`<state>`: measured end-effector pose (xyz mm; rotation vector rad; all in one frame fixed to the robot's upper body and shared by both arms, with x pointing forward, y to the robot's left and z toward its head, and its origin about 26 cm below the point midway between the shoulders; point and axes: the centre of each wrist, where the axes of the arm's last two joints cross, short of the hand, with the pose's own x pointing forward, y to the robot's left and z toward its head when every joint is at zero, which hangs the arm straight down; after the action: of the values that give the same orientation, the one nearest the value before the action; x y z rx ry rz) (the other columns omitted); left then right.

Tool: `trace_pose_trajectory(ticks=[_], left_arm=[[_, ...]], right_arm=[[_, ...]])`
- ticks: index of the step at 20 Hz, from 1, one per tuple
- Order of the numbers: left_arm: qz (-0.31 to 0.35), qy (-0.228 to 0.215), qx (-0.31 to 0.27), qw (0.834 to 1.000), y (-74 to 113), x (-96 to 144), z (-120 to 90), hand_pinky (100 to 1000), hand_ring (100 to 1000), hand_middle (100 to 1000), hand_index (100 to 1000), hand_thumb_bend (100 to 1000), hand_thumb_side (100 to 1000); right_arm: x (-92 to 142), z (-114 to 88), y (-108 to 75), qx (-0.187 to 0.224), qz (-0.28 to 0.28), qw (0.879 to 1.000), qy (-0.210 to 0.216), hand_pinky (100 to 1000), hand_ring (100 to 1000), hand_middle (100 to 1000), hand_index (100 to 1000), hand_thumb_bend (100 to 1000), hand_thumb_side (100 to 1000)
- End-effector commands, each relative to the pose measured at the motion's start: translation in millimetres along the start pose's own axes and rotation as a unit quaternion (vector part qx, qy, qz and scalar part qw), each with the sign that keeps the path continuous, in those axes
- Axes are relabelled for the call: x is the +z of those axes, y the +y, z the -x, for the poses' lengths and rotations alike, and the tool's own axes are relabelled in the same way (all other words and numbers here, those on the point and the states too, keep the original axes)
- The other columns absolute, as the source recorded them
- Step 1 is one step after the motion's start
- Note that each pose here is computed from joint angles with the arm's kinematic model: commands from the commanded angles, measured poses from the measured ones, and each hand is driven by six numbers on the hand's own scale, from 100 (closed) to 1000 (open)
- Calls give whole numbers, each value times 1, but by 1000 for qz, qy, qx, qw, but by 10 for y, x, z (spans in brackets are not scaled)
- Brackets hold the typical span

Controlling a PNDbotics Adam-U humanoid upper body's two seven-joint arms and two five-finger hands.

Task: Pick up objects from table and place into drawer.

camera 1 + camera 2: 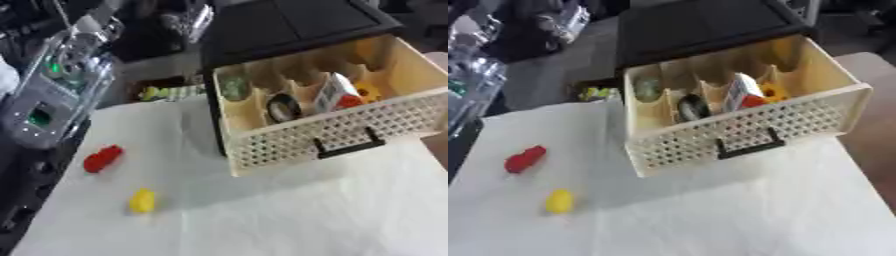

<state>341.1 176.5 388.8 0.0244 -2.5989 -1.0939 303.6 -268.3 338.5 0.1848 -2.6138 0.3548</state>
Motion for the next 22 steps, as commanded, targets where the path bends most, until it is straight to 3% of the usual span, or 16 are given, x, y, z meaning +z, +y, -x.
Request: trace_pose_trajectory(ticks=[1, 6, 13, 19, 22], left_arm=[[-12, -24, 2, 1000, 178, 90, -304, 574, 752, 768, 919, 100, 498], [-27, -29, 24, 999, 223, 333, -493, 563, 739, 750, 907, 100, 527], [-50, -6, 67, 996, 190, 703, -285, 516, 696, 709, 887, 100, 575], [-49, 2, 95, 994, 70, 1012, -101, 474, 660, 673, 873, 100, 609], [-34, 19, 121, 992, -66, 1202, 5, 459, 644, 658, 866, 100, 649]], right_arm=[[-48, -97, -45, 13, 3, 1000, -17, 716, 696, 391, 711, 100, 1000], [-55, -118, -70, 24, 5, 999, -27, 713, 696, 393, 714, 100, 1000], [-106, -207, -127, 70, -29, 995, -59, 701, 706, 412, 730, 100, 1000], [-174, -328, -178, 130, -115, 980, -94, 669, 724, 446, 747, 100, 1000], [-215, -398, -195, 157, -197, 962, -102, 658, 744, 477, 766, 100, 1000]])
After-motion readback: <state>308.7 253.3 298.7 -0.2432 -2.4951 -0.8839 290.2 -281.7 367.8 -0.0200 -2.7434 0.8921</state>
